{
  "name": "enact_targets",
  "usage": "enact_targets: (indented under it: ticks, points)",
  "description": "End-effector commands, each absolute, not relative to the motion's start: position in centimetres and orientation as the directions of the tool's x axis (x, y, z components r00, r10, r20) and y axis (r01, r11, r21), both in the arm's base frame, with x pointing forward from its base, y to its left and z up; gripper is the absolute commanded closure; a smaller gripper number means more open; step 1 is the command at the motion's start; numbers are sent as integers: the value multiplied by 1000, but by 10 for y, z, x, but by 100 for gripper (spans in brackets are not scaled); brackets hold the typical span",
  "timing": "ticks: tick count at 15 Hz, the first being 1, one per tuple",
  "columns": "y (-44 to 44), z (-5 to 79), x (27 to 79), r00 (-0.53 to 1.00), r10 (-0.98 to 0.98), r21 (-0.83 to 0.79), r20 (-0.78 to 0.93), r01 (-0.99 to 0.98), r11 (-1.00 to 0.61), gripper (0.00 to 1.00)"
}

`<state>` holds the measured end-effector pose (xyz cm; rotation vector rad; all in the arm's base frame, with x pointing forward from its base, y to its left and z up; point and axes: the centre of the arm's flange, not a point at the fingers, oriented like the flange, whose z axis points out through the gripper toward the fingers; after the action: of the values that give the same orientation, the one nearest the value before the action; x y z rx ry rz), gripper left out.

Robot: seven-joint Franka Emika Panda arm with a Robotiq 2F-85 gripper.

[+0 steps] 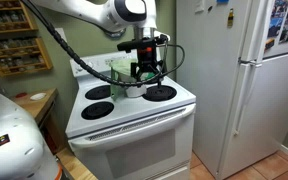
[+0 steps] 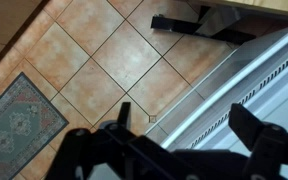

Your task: Close the open bin

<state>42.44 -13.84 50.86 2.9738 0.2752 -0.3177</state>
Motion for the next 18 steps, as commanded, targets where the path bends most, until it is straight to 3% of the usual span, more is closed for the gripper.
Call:
enact_targets:
  ticks: [1,10,18]
  points:
    - [-138,509,424,961,166,117,-221,195,-974,0]
    - [-138,509,424,961,166,117,-221,195,-974,0]
    - [-12,488,401,901,401,-38,-166,401,-915,0]
